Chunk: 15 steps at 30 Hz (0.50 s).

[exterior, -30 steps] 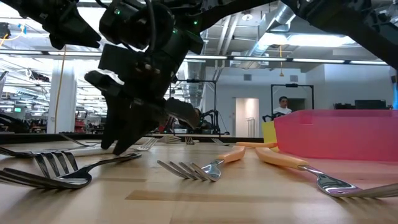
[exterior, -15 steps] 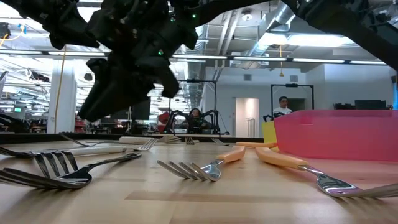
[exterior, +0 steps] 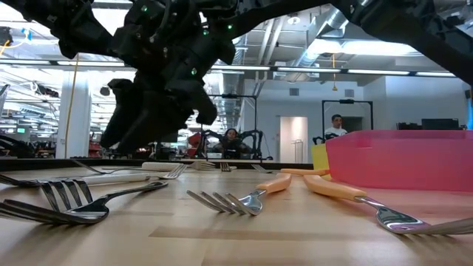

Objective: Sort silverware by color (type)
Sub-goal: Put the white fork into the yellow bin

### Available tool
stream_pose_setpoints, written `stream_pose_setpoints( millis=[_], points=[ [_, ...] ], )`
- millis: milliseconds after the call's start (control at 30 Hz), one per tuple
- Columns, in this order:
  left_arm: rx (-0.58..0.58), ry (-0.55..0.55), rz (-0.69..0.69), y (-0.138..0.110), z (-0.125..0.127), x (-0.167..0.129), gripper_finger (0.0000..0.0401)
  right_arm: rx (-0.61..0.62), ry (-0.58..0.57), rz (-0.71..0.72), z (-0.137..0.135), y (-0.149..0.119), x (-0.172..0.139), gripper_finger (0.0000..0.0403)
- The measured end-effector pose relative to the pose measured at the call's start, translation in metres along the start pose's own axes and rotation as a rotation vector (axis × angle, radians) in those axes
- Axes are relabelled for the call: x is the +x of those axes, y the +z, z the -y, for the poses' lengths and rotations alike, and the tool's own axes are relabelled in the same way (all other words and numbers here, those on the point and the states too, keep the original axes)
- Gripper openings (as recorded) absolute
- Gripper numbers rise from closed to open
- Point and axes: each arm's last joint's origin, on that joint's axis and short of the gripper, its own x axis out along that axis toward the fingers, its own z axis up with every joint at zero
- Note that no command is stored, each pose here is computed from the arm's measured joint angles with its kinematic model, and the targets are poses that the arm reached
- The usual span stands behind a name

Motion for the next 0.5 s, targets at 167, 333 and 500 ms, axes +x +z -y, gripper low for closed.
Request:
stream_pose_setpoints(
  millis=[167,333,500],
  points=[
    [0.000,0.000,0.000,0.000,0.000,0.000,0.0151,0.009,0.004,-0.007,0.001,-0.009,0.011,0.0224],
    [0.000,0.000,0.000,0.000,0.000,0.000,0.0151,0.030,0.023,-0.025,-0.001,-0.020,0.024,0.0224],
    [0.000,0.001,-0.001,0.000,0.000,0.000,0.0151,0.040,0.024,-0.028,0.000,-0.022,0.023,0.0220]
  ],
)
